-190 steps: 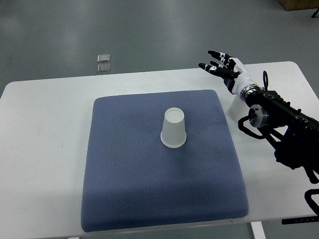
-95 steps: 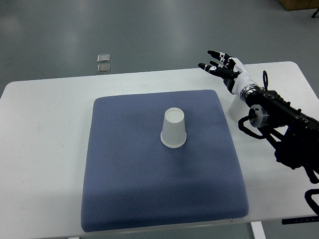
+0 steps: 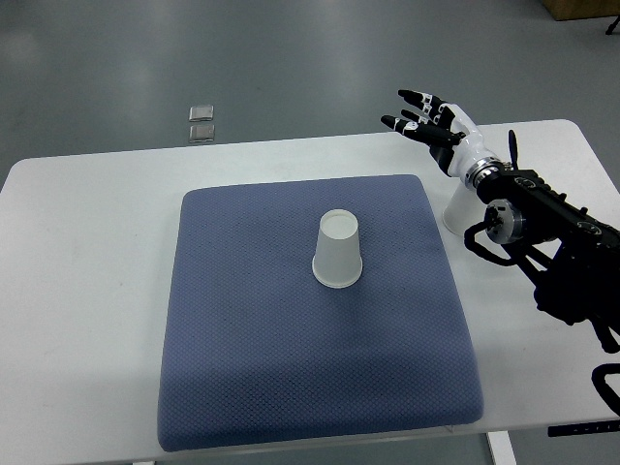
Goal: Stack paper cups
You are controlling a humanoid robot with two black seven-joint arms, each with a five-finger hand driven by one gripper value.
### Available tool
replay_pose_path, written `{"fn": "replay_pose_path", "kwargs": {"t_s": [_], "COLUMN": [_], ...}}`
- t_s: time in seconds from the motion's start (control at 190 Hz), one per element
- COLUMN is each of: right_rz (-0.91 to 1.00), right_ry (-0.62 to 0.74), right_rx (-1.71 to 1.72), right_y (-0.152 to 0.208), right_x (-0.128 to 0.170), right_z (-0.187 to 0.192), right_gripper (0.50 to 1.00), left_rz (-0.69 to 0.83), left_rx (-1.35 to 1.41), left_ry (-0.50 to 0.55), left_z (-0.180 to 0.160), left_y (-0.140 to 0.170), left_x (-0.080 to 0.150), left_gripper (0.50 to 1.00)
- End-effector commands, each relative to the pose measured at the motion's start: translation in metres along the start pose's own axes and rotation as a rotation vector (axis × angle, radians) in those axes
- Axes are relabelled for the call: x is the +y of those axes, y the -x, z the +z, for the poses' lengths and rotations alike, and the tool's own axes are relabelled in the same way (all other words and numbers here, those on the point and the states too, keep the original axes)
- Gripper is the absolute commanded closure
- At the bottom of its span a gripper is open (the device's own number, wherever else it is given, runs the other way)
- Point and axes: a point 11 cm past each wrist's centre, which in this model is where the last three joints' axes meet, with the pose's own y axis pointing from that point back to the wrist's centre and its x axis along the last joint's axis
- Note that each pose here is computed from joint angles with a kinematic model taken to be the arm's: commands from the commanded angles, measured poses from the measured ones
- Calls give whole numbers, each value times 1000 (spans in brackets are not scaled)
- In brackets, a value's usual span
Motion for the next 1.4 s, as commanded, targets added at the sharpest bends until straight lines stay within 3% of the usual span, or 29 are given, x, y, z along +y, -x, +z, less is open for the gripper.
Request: {"fn": "replay_pose_path", "kwargs": {"t_s": [0.0, 1.051, 1.393], "right_rz": [0, -67, -159], "right_ry": [-6, -38, -45], "right_rx": [0, 28, 428], "right_y": [0, -3, -35], "right_x": [0, -3, 5], "right_z": [-1, -23, -53], "right_gripper": [583, 587, 589], "left_rz": [-1, -1, -1], "left_rx": [0, 0, 0], "left_ry": [0, 0, 0], "left_z": [0, 0, 0], "left_y": [0, 0, 0], "left_x": [0, 0, 0], "left_gripper": [500, 500, 500]}}
